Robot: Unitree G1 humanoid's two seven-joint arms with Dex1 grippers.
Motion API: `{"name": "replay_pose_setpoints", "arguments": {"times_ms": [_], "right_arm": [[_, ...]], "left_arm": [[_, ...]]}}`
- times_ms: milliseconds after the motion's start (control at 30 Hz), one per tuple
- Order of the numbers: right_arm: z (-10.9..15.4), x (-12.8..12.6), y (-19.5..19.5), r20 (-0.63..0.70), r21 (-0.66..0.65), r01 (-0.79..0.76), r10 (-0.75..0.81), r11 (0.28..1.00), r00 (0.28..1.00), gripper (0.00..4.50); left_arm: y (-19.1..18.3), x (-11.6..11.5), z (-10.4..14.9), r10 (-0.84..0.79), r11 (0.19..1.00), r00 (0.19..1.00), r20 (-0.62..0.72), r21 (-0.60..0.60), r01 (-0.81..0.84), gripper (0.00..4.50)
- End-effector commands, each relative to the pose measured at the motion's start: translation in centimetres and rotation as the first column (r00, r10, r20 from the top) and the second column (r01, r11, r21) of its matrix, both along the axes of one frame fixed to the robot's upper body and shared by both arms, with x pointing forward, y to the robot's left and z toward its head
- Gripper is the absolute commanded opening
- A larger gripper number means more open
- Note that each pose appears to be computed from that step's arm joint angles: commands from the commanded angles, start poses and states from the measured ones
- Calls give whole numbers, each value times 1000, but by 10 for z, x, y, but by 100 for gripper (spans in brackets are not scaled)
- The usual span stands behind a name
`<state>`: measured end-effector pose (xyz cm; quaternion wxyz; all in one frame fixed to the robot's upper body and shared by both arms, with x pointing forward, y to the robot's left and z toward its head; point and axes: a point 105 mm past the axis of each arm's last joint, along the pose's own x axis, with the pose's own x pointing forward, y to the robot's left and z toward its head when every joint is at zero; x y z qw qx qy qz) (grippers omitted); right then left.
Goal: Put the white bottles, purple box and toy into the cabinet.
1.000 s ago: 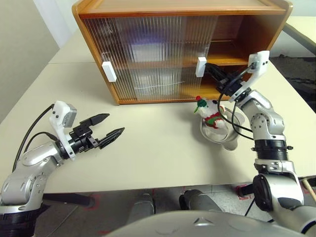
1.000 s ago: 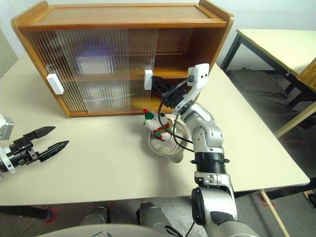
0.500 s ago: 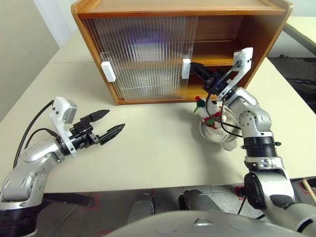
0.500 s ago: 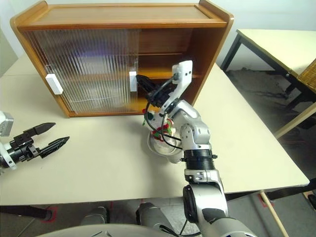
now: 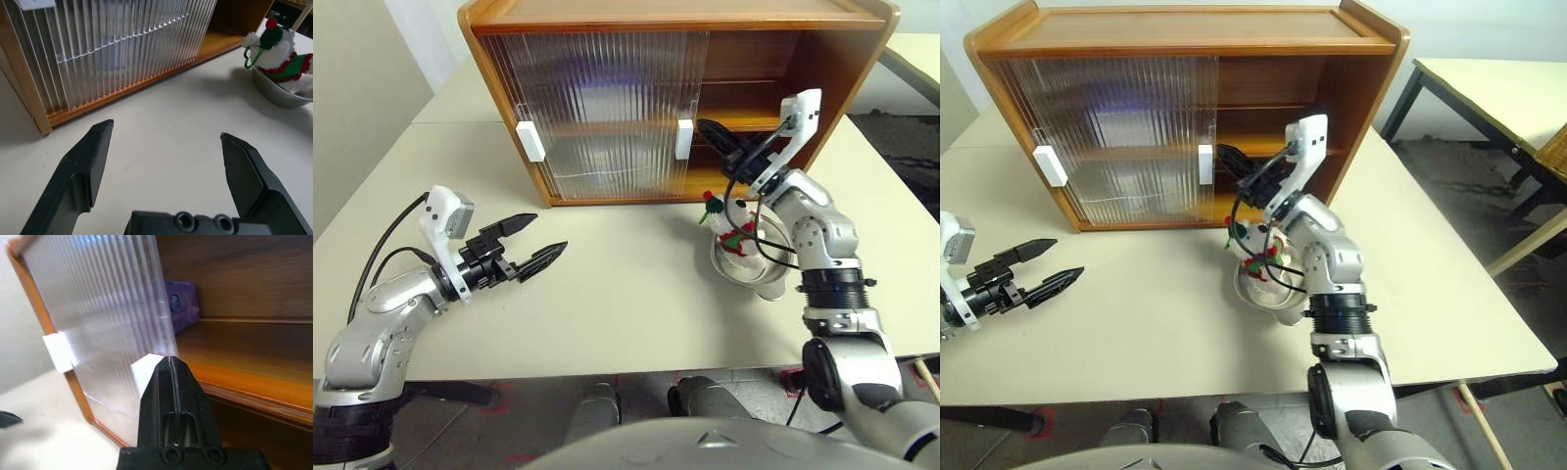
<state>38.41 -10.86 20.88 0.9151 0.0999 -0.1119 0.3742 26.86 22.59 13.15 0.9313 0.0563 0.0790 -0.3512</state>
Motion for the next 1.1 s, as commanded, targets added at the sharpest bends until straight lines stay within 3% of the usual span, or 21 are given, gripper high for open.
{"name": "replay_pose_setpoints", "arguments": {"times_ms": [33,333,667,967,1100], "right_arm": [[-4,-2,-24,-26,-41,14,-15,999,1000,94],[-26,-35,-81,-143,-147,-42,21,988,989,438],[-27,-81,-57,-249,-141,-324,283,935,926,445],[-39,-88,-28,-294,-184,-416,354,891,888,445],[-63,-79,-24,-344,-295,-372,265,880,901,445]], "left_arm": [[-5,2,0,-17,1000,1000,-3,-6,17,450],[-4,2,3,-19,1000,1000,-3,-2,19,450],[-4,0,6,-34,999,999,1,15,34,450],[-3,-2,10,-20,1000,1000,12,17,20,450],[-4,-1,11,-16,1000,1000,19,19,15,450]]}}
